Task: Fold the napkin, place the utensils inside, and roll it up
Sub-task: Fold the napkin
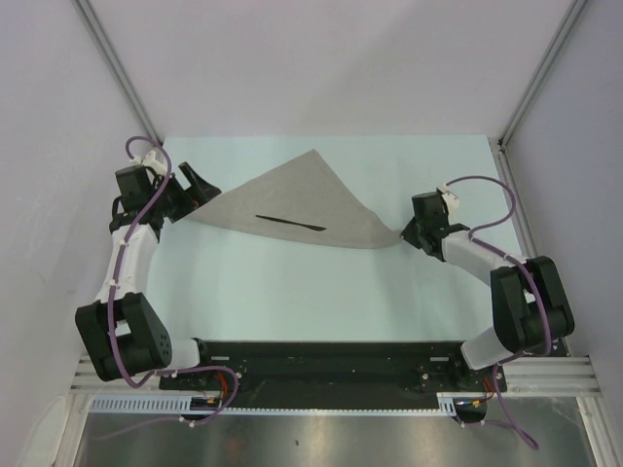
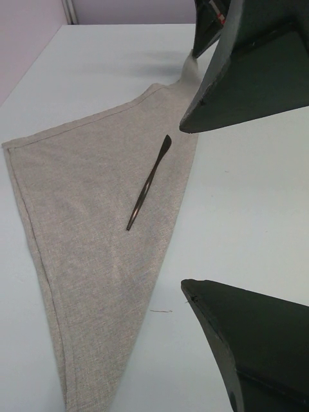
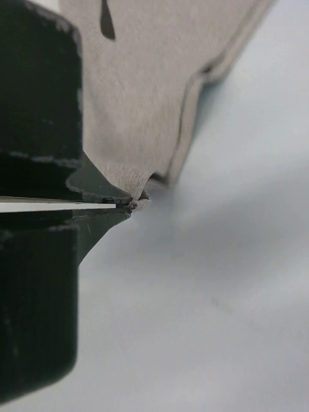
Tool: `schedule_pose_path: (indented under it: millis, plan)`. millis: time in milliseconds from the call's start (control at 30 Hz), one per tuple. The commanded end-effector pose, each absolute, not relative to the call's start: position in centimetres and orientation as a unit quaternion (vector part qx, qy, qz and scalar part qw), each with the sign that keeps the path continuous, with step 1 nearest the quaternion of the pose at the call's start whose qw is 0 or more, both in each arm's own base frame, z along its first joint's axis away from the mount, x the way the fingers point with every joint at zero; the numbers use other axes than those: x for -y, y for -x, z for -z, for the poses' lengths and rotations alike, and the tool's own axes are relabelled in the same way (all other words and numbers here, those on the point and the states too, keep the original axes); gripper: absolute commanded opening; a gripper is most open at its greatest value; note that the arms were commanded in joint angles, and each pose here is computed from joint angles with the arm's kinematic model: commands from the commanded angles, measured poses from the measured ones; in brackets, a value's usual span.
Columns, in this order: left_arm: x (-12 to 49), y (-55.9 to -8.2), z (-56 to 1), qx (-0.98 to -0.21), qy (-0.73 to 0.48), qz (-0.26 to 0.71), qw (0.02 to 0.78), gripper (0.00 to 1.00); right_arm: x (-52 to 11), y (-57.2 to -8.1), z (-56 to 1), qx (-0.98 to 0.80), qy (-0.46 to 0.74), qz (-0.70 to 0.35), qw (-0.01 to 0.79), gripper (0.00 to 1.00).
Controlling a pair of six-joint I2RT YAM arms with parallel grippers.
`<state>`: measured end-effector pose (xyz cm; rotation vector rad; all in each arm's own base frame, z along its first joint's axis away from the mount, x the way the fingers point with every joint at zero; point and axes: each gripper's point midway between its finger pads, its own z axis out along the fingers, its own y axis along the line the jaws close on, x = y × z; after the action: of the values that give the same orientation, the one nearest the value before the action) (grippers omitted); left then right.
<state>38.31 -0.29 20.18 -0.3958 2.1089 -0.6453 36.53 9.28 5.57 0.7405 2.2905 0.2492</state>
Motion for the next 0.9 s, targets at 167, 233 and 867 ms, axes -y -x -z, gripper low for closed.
schedule_pose_path:
  millis: [167,233,867]
  plan:
    - [0.4,-38.2,-22.1,-0.832,0.145,0.267,0.464,1.00,-20.6,-41.3,-16.0,-0.848,-0.155,-0.167,0.478,0.00]
    - [0.4,-38.2,-22.1,-0.832,0.146,0.267,0.464,1.00,-24.0,-42.1,-17.3,-0.842,-0.126,-0.199,0.486,0.00]
    - [0.1,-38.3,-21.6,-0.835,0.152,0.261,0.460,1.00,-43.8,-43.8,-14.0,-0.831,0.005,-0.363,0.423,0.00]
